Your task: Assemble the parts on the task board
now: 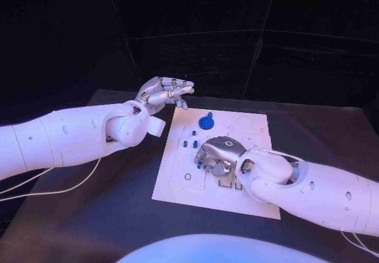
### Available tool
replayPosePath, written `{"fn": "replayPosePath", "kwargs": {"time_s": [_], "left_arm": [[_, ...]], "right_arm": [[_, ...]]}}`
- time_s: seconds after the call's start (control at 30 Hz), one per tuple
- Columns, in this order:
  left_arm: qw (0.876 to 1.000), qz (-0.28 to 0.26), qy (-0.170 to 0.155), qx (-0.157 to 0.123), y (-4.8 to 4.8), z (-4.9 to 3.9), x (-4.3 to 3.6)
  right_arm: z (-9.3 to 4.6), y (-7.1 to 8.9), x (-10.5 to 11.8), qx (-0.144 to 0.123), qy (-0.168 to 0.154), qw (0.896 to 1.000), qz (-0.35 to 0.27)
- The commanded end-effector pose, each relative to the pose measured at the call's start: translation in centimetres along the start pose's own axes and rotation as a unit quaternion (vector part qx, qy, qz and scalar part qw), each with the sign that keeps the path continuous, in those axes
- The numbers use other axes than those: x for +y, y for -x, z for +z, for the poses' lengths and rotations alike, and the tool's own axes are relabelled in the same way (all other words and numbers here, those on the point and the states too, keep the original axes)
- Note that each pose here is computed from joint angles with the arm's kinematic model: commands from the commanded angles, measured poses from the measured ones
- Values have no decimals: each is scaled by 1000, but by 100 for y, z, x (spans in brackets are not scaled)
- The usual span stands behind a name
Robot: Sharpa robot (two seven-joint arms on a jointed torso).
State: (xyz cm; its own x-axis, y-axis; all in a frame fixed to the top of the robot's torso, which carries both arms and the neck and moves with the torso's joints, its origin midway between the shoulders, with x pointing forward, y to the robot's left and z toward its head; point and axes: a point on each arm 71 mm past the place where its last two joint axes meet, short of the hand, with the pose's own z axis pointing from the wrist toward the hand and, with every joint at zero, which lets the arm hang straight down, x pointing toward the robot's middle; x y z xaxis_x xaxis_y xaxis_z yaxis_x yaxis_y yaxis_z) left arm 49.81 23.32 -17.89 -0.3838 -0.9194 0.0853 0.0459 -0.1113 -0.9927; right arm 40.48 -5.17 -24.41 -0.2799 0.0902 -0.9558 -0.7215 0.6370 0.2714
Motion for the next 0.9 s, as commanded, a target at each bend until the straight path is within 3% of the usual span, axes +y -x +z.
{"fn": "replayPosePath", "kwargs": {"time_s": [0.03,0.67,0.9], "left_arm": [[1000,-5,-3,6,-14,6,-14],[1000,-5,-2,6,-14,2,-26],[1000,-5,-1,6,-12,2,-26]], "right_arm": [[1,-35,3,18,-3,1000,-15],[42,-45,46,22,-2,999,-28],[40,-22,56,7,2,1000,-25]]}}
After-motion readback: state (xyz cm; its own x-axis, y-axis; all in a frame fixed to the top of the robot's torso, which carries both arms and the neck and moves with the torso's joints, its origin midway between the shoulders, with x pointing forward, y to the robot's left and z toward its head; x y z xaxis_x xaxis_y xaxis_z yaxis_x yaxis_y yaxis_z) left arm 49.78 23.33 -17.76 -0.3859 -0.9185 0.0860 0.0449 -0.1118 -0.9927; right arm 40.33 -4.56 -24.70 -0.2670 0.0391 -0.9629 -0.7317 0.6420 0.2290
